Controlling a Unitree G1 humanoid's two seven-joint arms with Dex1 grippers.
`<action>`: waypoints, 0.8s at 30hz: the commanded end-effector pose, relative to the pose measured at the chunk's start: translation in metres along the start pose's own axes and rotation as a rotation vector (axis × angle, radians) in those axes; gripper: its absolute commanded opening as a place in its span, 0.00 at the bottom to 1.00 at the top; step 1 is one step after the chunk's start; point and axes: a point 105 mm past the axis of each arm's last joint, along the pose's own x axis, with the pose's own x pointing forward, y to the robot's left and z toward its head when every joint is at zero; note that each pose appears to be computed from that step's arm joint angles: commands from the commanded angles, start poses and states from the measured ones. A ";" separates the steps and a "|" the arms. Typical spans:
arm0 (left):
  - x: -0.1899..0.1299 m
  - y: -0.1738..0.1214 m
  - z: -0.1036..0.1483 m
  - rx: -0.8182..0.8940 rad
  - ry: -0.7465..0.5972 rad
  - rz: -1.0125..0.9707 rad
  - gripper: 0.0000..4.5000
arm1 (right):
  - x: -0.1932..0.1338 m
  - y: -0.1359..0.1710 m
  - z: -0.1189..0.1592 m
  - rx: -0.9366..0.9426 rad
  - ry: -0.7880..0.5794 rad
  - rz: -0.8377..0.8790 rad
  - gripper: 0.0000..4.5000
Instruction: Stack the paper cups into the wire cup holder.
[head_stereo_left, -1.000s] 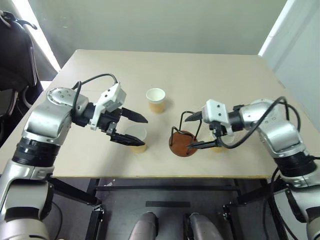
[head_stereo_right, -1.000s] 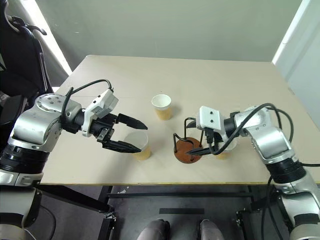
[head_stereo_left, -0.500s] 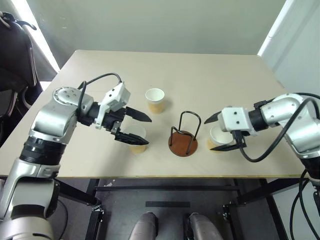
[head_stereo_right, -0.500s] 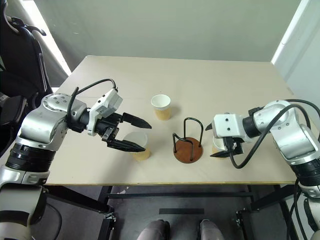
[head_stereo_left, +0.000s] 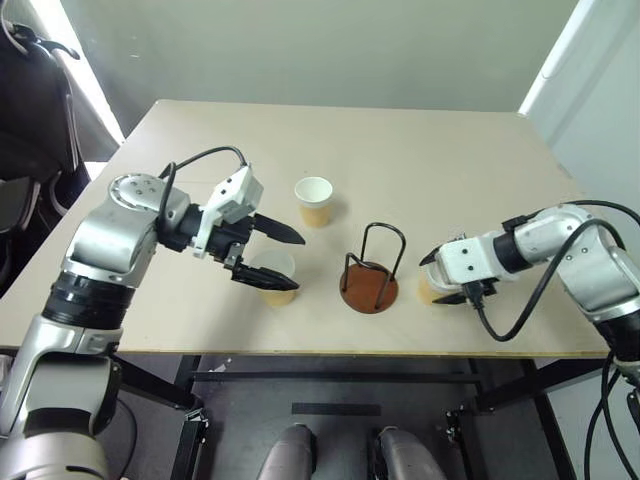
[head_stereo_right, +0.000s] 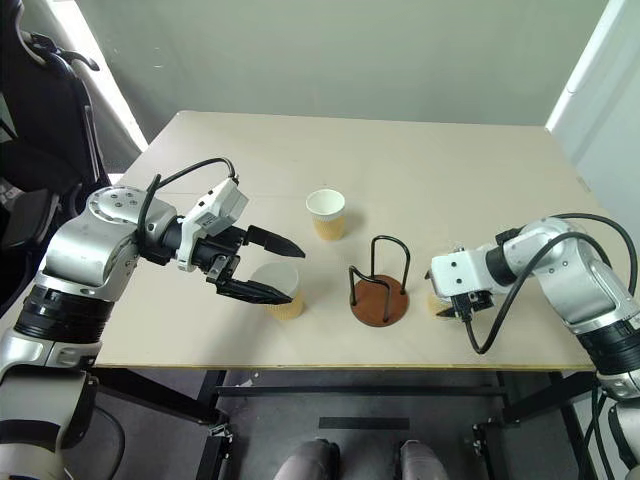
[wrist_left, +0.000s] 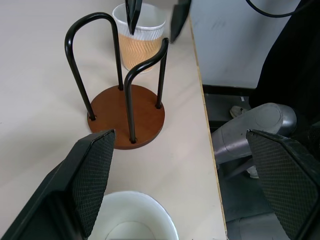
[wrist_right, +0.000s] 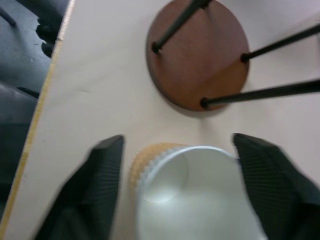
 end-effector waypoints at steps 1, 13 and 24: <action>-0.004 -0.002 0.009 0.047 0.006 -0.018 1.00 | -0.006 0.003 -0.005 0.021 0.020 0.013 0.41; -0.005 -0.002 0.010 0.049 0.007 -0.018 1.00 | -0.006 0.005 0.003 0.034 -0.004 0.024 0.01; -0.006 -0.002 0.009 0.047 0.009 -0.011 1.00 | -0.005 0.002 0.003 0.019 0.001 0.020 0.01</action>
